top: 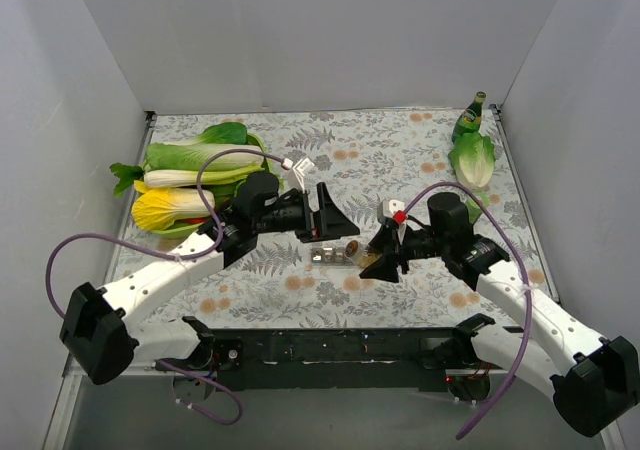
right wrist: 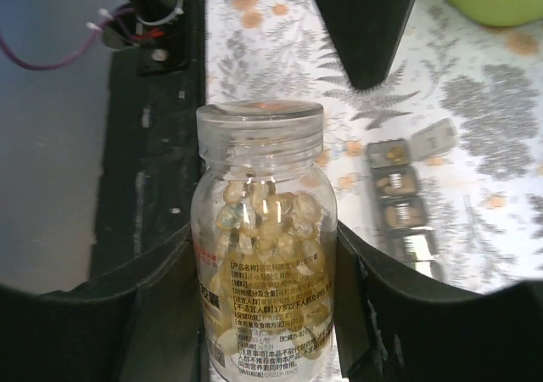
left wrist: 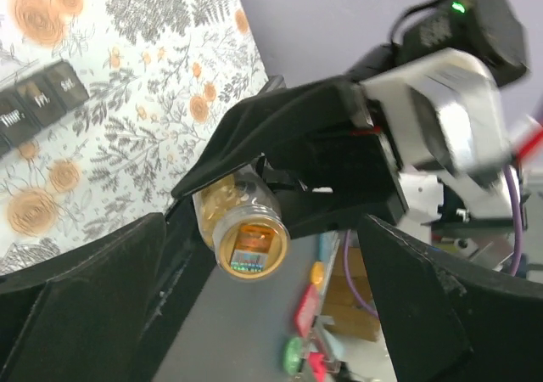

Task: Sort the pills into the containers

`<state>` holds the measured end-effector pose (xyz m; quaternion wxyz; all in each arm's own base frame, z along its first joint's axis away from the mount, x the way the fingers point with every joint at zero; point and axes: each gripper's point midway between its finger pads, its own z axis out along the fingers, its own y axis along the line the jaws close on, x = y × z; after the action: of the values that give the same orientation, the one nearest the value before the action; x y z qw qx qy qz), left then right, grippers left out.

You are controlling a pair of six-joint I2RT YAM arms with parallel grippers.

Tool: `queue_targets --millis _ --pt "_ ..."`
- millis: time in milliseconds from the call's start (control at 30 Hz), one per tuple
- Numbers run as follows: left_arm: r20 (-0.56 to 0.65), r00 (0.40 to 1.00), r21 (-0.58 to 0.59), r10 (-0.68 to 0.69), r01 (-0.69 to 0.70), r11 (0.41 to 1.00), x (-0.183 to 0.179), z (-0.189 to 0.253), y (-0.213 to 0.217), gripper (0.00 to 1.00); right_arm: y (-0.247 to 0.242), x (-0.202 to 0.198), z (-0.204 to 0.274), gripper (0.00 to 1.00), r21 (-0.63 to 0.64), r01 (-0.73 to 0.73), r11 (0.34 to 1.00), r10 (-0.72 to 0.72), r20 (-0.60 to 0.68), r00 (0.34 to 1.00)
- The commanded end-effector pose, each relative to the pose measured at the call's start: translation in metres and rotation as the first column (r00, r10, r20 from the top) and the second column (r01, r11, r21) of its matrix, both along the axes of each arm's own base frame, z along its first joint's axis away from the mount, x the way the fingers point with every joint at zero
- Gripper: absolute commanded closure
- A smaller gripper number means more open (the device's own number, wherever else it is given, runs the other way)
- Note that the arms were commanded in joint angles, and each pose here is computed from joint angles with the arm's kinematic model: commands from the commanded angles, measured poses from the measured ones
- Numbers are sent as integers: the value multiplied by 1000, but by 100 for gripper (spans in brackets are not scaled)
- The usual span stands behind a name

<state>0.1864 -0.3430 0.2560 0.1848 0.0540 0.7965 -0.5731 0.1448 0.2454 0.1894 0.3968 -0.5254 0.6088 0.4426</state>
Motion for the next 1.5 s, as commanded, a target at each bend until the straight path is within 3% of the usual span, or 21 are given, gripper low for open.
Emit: queue_targets --millis 0,133,167,300,367,467,600,633,733,800,900,1067,1233,1467 --pt "321 938 -55 -133 159 986 -19 29 16 2 8 -30 18 97 143 -124 982 149 -176 973" --pt "524 814 -46 -249 319 947 -45 33 25 2 9 -42 21 97 199 -151 968 202 -271 941" --pt "598 754 -39 -273 367 929 -54 38 29 2 9 -43 23 97 205 -145 968 205 -307 929" --pt "713 636 21 -296 403 915 -57 34 33 2 10 -46 28 97 227 -160 961 229 -325 918" --pt "736 602 33 -309 423 905 -57 36 32 2 11 -46 28 97 229 -161 960 231 -324 917" --pt "714 624 33 -318 423 905 -50 34 25 2 11 -45 28 97 230 -158 960 229 -328 916" --pt "553 775 -16 -308 378 925 -34 43 10 2 12 -41 27 97 223 -134 966 204 -329 922" --pt "444 849 -31 -285 332 943 -26 37 5 2 12 -38 26 97 220 -132 967 197 -310 930" --pt "236 955 -13 -179 187 982 -6 24 1 2 12 -28 20 97 179 -79 981 132 -301 944" --pt "50 991 -20 -122 123 992 -6 16 3 2 12 -18 16 97 144 -38 989 74 -259 963" --pt "-123 992 10 -16 17 1000 -3 1 8 4 10 -1 13 97 102 10 995 6 -157 988" --pt "-235 967 62 99 -87 994 2 -6 15 4 3 22 17 98 18 79 997 -80 30 996" --pt "-347 915 59 208 -200 978 14 -5 13 3 -5 45 22 99 -54 142 988 -121 281 952" --pt "-454 854 -16 256 -295 955 27 14 7 3 -9 62 24 99 -110 204 973 -131 467 875"
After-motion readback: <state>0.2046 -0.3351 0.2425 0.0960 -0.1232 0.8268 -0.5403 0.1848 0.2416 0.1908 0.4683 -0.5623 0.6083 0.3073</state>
